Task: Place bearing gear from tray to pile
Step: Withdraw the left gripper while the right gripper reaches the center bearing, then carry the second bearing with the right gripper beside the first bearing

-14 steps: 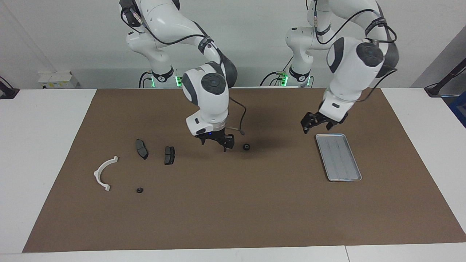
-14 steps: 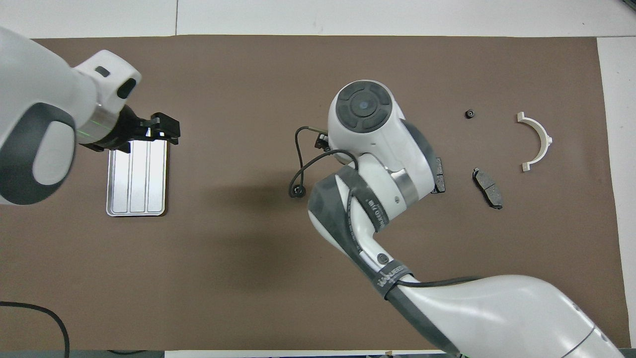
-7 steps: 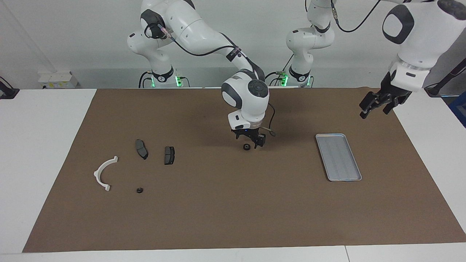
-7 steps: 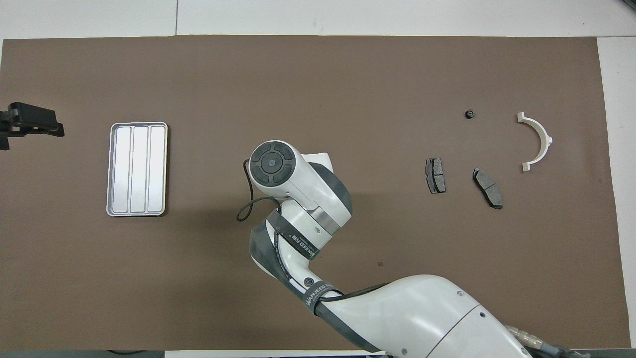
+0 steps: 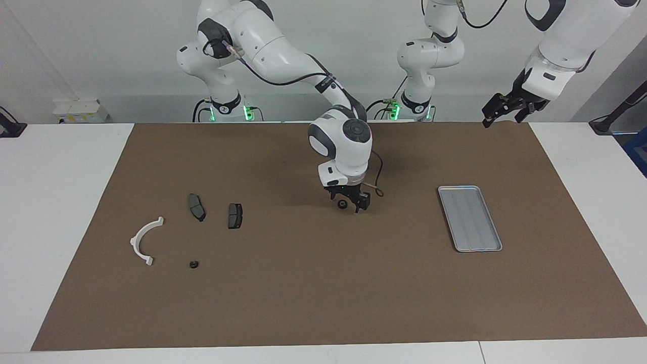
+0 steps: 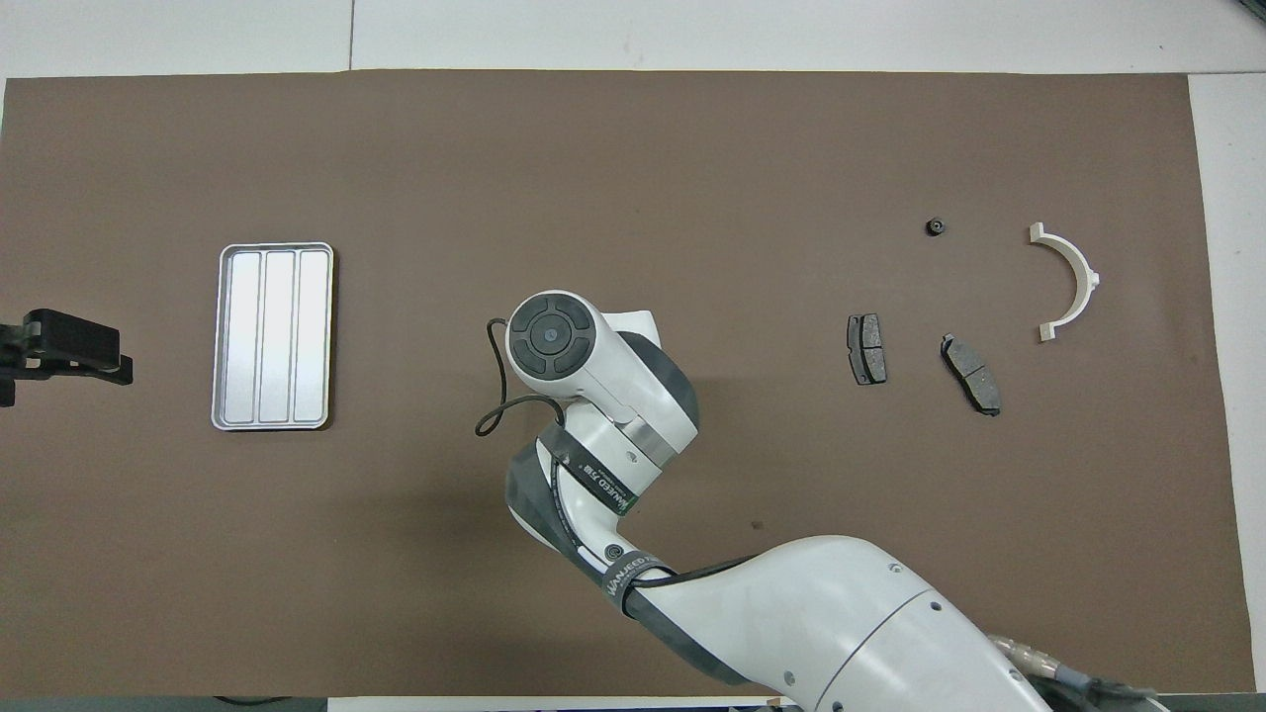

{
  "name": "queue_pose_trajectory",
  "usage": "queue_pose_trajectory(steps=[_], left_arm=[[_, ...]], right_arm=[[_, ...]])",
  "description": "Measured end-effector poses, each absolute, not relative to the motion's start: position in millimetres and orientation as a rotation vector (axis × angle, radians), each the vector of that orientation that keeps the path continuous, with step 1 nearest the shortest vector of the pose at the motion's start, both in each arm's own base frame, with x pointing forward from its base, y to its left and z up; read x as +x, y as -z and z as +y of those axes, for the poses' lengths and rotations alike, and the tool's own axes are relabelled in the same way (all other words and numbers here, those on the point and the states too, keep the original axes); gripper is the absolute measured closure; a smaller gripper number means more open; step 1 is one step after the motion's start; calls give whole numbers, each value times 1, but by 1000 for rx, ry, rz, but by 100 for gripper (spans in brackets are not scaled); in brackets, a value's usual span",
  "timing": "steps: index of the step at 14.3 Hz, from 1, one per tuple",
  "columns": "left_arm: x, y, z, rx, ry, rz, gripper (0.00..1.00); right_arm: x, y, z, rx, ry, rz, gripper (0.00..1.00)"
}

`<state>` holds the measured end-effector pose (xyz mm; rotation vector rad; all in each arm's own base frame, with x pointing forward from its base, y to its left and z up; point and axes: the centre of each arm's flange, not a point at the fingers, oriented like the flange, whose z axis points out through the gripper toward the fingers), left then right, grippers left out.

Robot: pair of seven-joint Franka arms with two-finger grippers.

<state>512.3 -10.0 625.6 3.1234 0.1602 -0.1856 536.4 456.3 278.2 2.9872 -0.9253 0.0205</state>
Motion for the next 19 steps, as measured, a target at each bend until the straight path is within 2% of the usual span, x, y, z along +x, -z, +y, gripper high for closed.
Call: queue_pose_trajectory(steps=[5, 6, 8, 11, 16, 19], left_arm=[[520, -647, -11, 3114, 111, 152, 0], [521, -649, -11, 3113, 103, 152, 0], [523, -648, -11, 3113, 106, 151, 0], [526, -642, -13, 3112, 127, 141, 0], [526, -639, -33, 3101, 136, 75, 0], [527, -640, -40, 3094, 127, 56, 0]], right_arm=[[535, -276, 456, 2984, -17, -923, 0], [535, -277, 456, 2987, -20, -924, 7], [536, -284, 456, 2993, -28, -927, 28], [538, -288, 453, 2993, -32, -936, 63], [544, -292, 446, 2967, -23, -937, 65], [594, -342, 386, 2933, 53, -726, 65]])
